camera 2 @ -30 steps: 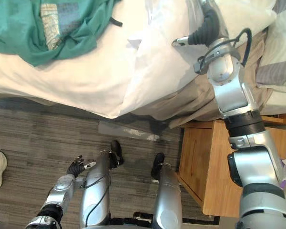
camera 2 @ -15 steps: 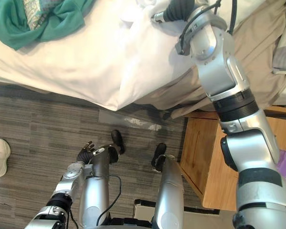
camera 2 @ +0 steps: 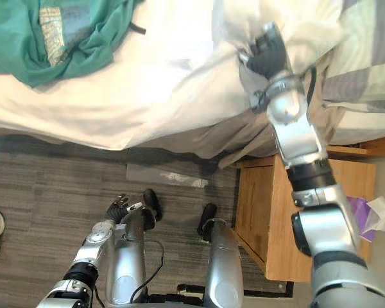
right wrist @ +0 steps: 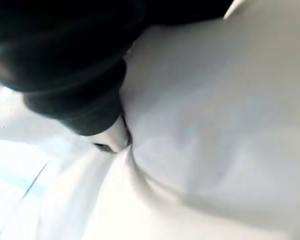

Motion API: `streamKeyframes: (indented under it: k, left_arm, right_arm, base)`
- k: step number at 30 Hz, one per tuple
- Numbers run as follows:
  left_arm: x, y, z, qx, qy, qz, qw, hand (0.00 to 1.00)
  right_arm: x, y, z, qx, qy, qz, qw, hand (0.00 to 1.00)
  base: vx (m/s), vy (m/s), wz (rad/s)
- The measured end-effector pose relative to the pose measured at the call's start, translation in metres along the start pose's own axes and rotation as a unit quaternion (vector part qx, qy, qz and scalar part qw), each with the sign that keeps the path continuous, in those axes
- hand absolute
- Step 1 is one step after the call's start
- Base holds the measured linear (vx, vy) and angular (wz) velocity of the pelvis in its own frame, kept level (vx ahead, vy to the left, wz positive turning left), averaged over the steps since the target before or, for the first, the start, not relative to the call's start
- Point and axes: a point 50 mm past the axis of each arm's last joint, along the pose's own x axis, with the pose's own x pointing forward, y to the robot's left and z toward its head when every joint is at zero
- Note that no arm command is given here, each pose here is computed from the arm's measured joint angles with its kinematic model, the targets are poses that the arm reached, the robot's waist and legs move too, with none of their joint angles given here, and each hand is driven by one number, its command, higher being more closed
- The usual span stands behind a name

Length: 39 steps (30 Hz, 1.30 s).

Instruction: Tidy the bed and pick cloth on bed and put in laundry

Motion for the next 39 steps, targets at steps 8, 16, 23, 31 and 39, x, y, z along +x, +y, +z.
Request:
streamKeyframes:
  k: [8, 16, 23, 31, 39]
  left_arm:
    - [-0.008, 0.024, -0.03, 0.037, 0.059, 0.036, 0.997, 0.0]
    - [-0.036, 0.019, -0.086, 0.053, 0.129, 0.025, 0.99, 0.0]
    - [-0.053, 0.007, -0.121, 0.05, 0.186, 0.01, 0.981, 0.0]
    - [-0.07, 0.009, -0.146, 0.014, 0.226, -0.002, 0.974, 0.0]
    - [-0.075, 0.015, -0.153, 0.016, 0.254, -0.03, 0.967, 0.0]
  right_arm:
    - [-0.059, 0.011, -0.078, 0.127, 0.12, -0.073, 0.982, 0.0]
    - [-0.186, 0.062, -0.141, 0.427, 0.265, -0.24, 0.831, 0.0]
    - [-0.311, 0.098, -0.175, 0.401, 0.44, -0.228, 0.77, 0.0]
    - [-0.385, 0.092, -0.2, 0.313, 0.57, -0.276, 0.708, 1.0]
    - [-0.324, 0.056, -0.196, 0.31, 0.446, -0.254, 0.801, 1.0]
  base:
    - [0.01, 0.009, -0.16]
    - [0.04, 0.026, -0.29]
    - [0.1, 0.016, -0.25]
    - [0.01, -0.017, -0.11]
    - [0.0, -0.001, 0.09]
